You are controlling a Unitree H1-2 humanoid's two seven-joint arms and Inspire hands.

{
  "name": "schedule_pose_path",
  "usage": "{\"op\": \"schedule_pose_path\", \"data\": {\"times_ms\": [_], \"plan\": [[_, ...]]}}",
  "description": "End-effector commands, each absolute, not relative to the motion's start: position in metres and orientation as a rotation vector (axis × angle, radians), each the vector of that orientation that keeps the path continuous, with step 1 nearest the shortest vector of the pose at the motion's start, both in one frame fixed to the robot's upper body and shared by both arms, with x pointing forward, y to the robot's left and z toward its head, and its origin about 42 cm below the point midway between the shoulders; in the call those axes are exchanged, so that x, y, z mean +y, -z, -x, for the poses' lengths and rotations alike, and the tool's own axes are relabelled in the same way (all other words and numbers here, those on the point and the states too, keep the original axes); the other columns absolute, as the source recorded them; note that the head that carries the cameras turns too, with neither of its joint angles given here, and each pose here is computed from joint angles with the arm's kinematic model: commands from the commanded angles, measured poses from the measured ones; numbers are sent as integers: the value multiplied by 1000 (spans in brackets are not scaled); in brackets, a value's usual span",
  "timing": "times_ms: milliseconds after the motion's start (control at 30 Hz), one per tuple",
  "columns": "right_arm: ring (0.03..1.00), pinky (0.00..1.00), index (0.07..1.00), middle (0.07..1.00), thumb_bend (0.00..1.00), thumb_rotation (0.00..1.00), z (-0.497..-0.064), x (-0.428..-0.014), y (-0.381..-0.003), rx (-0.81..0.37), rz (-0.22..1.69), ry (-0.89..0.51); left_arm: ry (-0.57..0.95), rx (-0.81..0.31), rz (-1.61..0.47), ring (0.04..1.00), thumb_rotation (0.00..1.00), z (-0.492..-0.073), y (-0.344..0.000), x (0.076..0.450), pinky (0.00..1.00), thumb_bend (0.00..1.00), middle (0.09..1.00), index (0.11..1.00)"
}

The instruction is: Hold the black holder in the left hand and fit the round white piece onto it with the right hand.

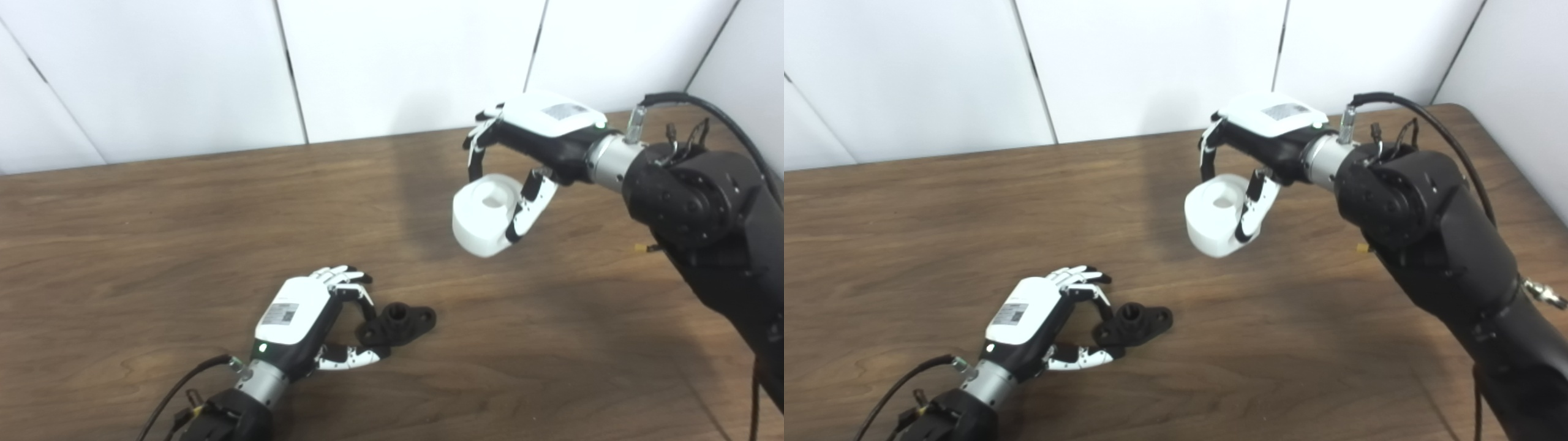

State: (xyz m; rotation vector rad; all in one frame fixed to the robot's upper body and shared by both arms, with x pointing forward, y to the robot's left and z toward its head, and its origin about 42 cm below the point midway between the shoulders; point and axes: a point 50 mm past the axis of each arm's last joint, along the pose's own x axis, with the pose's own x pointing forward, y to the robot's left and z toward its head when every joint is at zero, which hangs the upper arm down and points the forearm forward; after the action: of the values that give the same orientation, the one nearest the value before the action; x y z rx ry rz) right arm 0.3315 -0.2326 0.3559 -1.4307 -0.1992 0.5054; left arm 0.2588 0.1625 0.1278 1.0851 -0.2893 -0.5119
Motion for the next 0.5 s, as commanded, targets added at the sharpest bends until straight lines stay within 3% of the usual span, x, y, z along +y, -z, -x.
{"op": "schedule_pose_path", "data": {"times_ms": [0, 467], "plan": [[943, 1000, 483, 819, 525, 141, -323, -226, -375, -281, 1440, -469, 597, -196, -1132, 873, 51, -252, -107, 156, 865, 513, 812, 489], [948, 1000, 482, 828, 526, 140, -303, -198, -366, -381, 1354, -546, 592, -208, -1126, 861, 50, -253, -108, 145, 862, 514, 801, 489]]}}
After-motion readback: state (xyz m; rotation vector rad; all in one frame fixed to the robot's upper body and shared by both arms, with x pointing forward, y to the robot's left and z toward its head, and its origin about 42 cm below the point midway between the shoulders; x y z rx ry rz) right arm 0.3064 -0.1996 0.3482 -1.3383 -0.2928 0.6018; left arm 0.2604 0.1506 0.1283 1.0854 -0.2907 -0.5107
